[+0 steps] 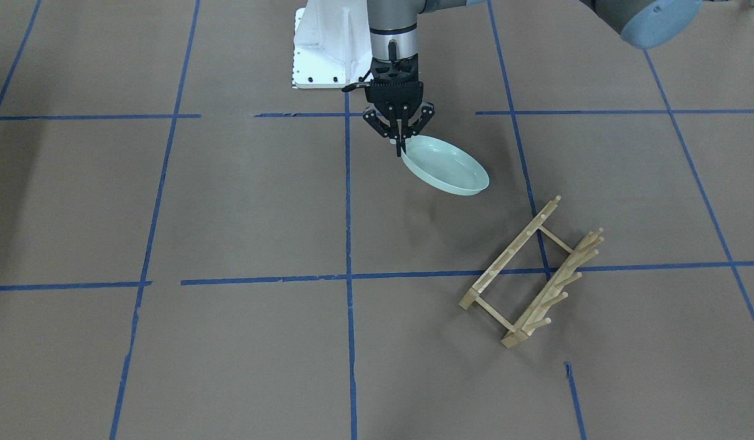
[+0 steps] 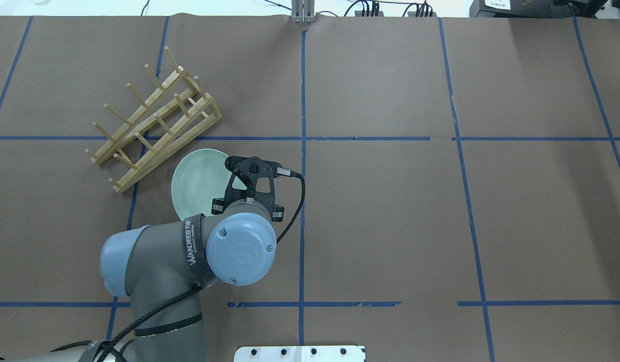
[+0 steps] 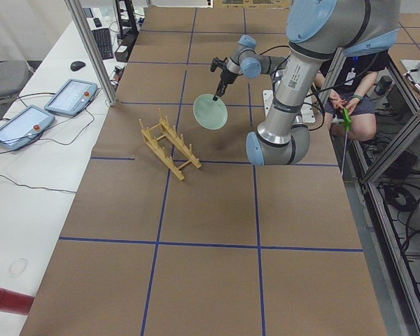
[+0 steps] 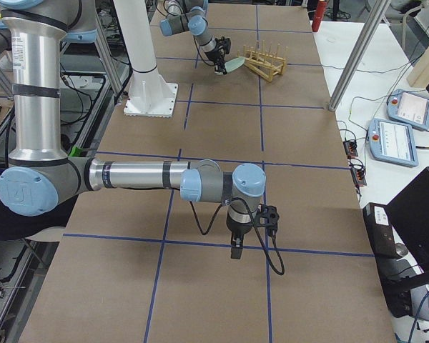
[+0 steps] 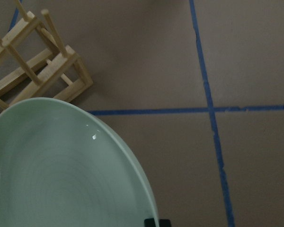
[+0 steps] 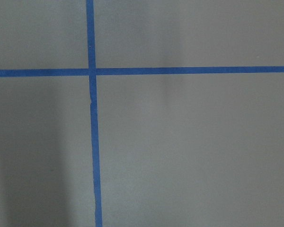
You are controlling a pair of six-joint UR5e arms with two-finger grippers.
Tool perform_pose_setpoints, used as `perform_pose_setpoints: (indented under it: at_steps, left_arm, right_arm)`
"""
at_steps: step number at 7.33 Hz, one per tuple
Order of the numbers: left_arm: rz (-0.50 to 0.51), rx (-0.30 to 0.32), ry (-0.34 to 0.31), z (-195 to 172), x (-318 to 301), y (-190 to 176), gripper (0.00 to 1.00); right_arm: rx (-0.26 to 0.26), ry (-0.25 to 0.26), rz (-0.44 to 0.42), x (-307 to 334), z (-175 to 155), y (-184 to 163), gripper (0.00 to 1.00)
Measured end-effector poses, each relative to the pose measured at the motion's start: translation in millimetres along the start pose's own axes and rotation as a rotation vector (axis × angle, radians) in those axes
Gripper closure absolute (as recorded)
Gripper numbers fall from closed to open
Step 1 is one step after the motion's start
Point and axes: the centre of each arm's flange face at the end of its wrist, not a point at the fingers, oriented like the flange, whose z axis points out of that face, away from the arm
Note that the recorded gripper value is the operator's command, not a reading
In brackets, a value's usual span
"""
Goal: Place plate on table
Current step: 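Lower the plate flat onto the table with the left gripper and release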
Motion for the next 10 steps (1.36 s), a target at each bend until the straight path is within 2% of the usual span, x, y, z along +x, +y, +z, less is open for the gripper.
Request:
perform_pose_setpoints:
  at_steps: [1, 2, 3, 5, 7, 9, 10]
  left_arm:
    - [0.088, 0.003, -0.022, 9, 6, 9, 1.0]
    - [0.154, 0.0, -0.037, 16, 8, 14, 0.95]
    - [0.186, -0.004, -0.047, 23, 11, 16, 0.01]
    - [0.202, 0.001, -0.039, 28, 15, 18, 0.0]
    - [0.187, 0.024, 0.003, 24, 17, 15, 0.0]
    - [0.152, 0.051, 0.058, 6, 16, 3, 0.0]
    - [0.12, 0.064, 0.096, -10, 8, -15, 0.0]
  right_arm:
    - [0.0, 0.0, 0.0, 0, 0, 0, 0.0]
    - [0.0, 0.0, 0.0, 0, 0, 0, 0.0]
    - [-0.001, 0.0, 0.0, 0, 0, 0, 0.0]
    - [0.0, 0.0, 0.001, 0, 0, 0, 0.0]
    - [0.0, 0.0, 0.001, 0, 0, 0, 0.0]
    - [-0.001, 0.0, 0.0, 0, 0, 0, 0.0]
    - [0.0, 0.0, 0.001, 0, 0, 0, 0.0]
